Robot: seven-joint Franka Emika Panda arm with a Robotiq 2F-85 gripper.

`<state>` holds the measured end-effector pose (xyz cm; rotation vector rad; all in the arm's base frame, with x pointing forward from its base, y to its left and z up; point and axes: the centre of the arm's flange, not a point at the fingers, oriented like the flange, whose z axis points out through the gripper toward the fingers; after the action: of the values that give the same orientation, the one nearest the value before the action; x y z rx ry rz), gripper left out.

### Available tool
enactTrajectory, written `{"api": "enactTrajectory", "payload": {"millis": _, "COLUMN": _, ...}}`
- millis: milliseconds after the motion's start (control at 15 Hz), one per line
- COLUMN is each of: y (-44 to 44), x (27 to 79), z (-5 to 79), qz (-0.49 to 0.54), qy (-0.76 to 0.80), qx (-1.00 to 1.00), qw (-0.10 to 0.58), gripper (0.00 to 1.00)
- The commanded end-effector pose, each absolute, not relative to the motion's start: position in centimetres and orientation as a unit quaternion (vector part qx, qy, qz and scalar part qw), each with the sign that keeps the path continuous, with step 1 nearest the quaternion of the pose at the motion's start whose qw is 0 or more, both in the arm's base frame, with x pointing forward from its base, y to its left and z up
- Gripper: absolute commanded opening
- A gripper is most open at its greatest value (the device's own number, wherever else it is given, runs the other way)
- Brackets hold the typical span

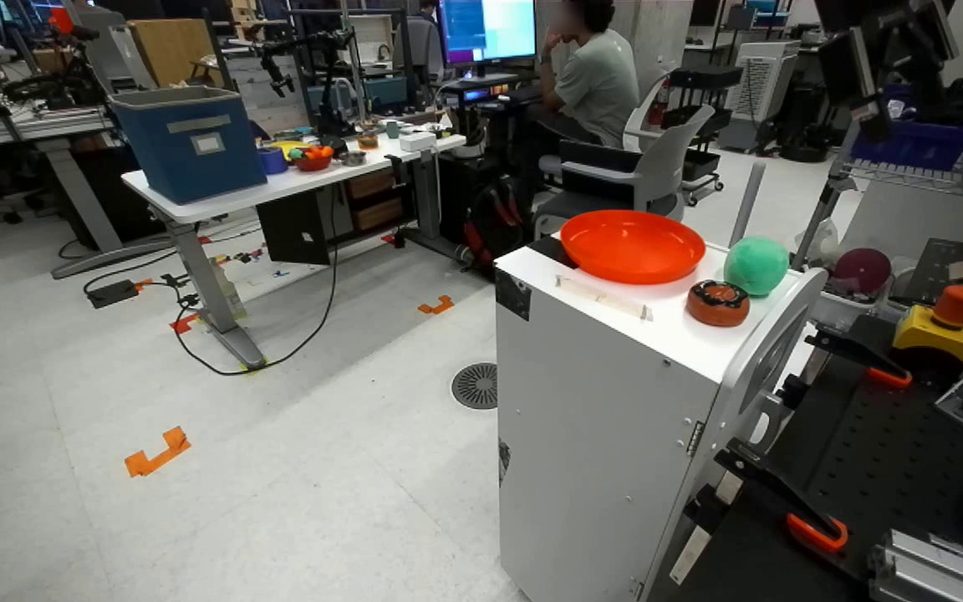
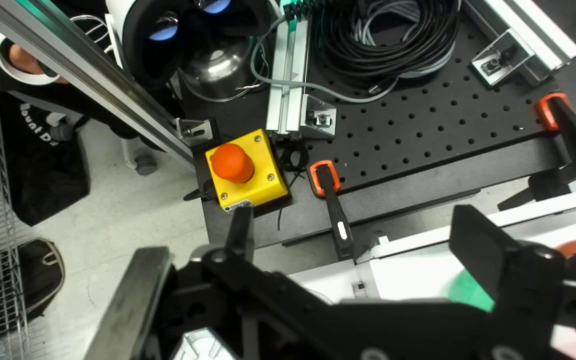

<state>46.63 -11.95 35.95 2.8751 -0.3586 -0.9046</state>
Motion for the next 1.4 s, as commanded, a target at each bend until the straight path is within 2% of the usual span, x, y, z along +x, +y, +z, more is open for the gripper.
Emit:
{"api": "enactTrajectory", "payload": {"millis": 0, "y": -12.78, "x": 47.05, "z": 35.78, "qz": -0.297, "qy": -0.107, "qx": 0.948, "qw": 0.032, "gripper": 1.0}}
{"api": "enactTrajectory", "payload": {"millis": 1333, "y": -13.76, "x": 47.23, "z": 35.23, "qz": -0.356, "qy": -0.096, "qx": 0.929, "qw": 0.044, "gripper": 1.0}}
